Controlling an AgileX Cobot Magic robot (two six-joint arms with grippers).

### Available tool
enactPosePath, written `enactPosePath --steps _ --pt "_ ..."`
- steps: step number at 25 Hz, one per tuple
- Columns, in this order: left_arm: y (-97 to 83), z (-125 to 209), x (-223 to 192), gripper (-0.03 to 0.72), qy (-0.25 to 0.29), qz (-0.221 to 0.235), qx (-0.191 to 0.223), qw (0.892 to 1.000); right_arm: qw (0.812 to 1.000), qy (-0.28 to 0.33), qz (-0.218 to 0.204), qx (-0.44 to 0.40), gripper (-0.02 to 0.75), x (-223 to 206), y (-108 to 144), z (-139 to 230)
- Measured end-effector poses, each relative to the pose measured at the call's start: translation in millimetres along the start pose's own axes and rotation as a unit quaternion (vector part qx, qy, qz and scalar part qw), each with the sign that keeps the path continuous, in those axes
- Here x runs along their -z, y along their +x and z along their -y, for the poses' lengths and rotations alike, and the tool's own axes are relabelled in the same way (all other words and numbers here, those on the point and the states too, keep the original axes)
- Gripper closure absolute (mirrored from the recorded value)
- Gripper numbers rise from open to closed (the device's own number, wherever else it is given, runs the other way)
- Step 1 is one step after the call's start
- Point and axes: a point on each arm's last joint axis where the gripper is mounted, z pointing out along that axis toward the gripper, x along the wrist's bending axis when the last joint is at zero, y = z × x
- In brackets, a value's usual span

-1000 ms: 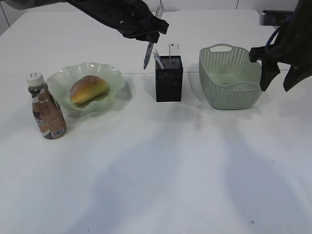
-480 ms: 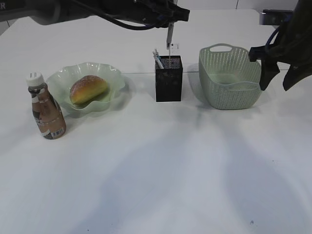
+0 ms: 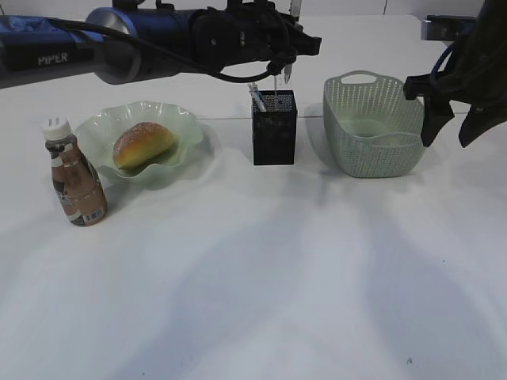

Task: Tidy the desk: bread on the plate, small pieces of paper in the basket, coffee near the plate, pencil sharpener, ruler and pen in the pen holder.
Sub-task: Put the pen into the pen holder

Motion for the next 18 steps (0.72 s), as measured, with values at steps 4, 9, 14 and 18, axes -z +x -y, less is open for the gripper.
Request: enactPosePath --steps 4,9,14,18 --pt "1.3 13 -7 0.598 -0.002 -0.003 0.0 1.0 1.0 0.0 0.0 0.0 0.311 0 0 0" --pt "1.6 12 -8 0.598 -0.01 -0.005 0.0 1.0 1.0 0.0 0.0 -0.002 0.311 0 -2 0" --pt "1.6 13 -8 0.597 -0.008 -0.004 0.0 1.0 1.0 0.0 0.0 -0.001 0.312 0 -2 0" --pt "1.3 15 -8 0.596 0.003 -0.003 -0.002 1.0 1.0 0.0 0.0 -0.001 0.312 0 -2 0"
